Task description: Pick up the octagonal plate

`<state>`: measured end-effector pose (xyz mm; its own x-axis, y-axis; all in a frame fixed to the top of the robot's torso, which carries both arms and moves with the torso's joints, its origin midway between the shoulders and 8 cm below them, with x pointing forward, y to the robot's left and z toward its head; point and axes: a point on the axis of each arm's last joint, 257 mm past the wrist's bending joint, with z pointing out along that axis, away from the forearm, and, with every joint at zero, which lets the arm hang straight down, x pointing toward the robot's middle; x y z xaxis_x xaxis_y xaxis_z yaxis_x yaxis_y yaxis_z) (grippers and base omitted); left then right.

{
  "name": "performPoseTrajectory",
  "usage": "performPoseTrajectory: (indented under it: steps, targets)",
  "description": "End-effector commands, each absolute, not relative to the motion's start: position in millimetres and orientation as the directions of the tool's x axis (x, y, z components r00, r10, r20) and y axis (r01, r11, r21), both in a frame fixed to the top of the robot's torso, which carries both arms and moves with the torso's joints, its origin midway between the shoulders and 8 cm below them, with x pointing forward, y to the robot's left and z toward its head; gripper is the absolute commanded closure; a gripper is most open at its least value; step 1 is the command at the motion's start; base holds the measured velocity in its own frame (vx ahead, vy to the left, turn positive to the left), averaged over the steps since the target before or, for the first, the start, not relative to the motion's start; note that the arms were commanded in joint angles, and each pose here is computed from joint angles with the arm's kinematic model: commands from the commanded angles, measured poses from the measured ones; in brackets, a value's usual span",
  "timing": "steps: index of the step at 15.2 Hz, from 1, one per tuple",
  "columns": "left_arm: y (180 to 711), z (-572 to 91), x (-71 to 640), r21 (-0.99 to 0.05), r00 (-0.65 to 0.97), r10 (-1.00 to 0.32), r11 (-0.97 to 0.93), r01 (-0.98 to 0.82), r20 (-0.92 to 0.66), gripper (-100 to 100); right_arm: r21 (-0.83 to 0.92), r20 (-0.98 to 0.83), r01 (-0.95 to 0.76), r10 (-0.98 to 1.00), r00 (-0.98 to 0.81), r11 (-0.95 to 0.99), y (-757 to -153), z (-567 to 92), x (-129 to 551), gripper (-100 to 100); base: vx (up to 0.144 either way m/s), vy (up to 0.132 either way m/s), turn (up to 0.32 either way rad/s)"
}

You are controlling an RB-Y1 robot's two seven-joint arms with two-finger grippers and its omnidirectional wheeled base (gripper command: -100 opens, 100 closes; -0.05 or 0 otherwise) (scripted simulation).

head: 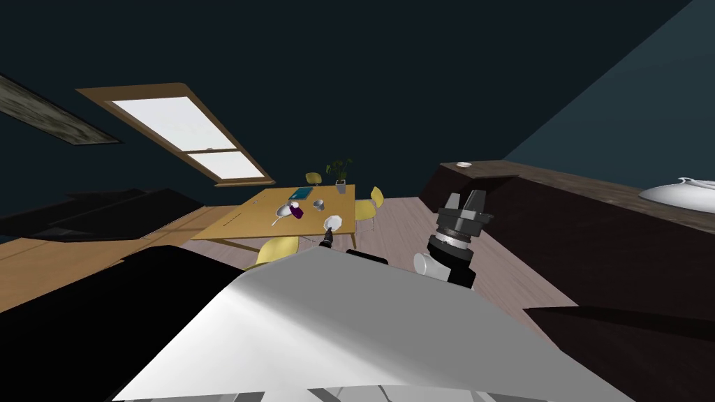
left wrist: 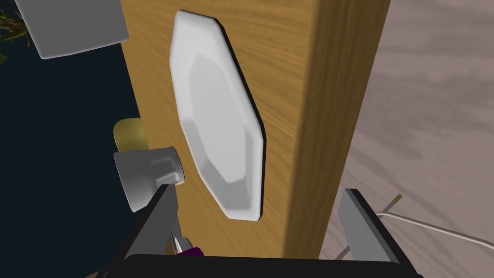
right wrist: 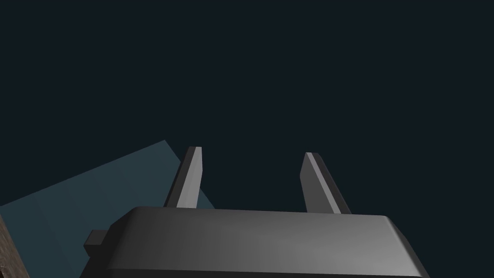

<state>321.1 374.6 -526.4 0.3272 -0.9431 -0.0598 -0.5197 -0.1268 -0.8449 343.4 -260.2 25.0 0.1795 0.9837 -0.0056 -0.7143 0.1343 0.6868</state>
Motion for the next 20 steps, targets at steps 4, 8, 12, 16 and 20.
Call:
performPoseTrajectory:
  steps: [4, 8, 12, 16, 20]
  targets:
    - [369.2, -536.4, 319.4, -0.842, 0.323, -0.945, -0.128, -0.524, -0.057, -100, 0.687, -0.006, -0.714, 0.984, 0.18, 0.134, -260.2, 25.0, 343.4, 0, 0.044, 0.025, 0.021]
    - [366.8, -540.6, 318.6, -0.84, 0.321, -0.946, -0.129, -0.527, -0.056, -100, 0.687, -0.006, -0.714, 0.984, 0.18, 0.134, -260.2, 25.0, 343.4, 0, 0.052, 0.032, 0.014]
    - [371.9, -531.5, 320.3, -0.843, 0.325, -0.944, -0.128, -0.522, -0.058, 100, 0.687, -0.006, -0.714, 0.984, 0.179, 0.134, -260.1, 25.1, 343.4, 0, -0.054, -0.03, -0.013]
    - [373.7, -528.1, 320.9, -0.844, 0.327, -0.943, -0.127, -0.52, -0.059, 100, 0.687, -0.006, -0.714, 0.984, 0.179, 0.134, -260.1, 25.0, 343.4, 0, -0.024, -0.017, -0.017]
    - [396.9, -523.5, 319.1, -0.846, 0.317, -0.943, -0.085, -0.527, -0.102, -100, 0.687, -0.006, -0.714, 0.984, 0.179, 0.134, -260.1, 25.0, 343.4, 0, -0.015, -0.008, -0.003]
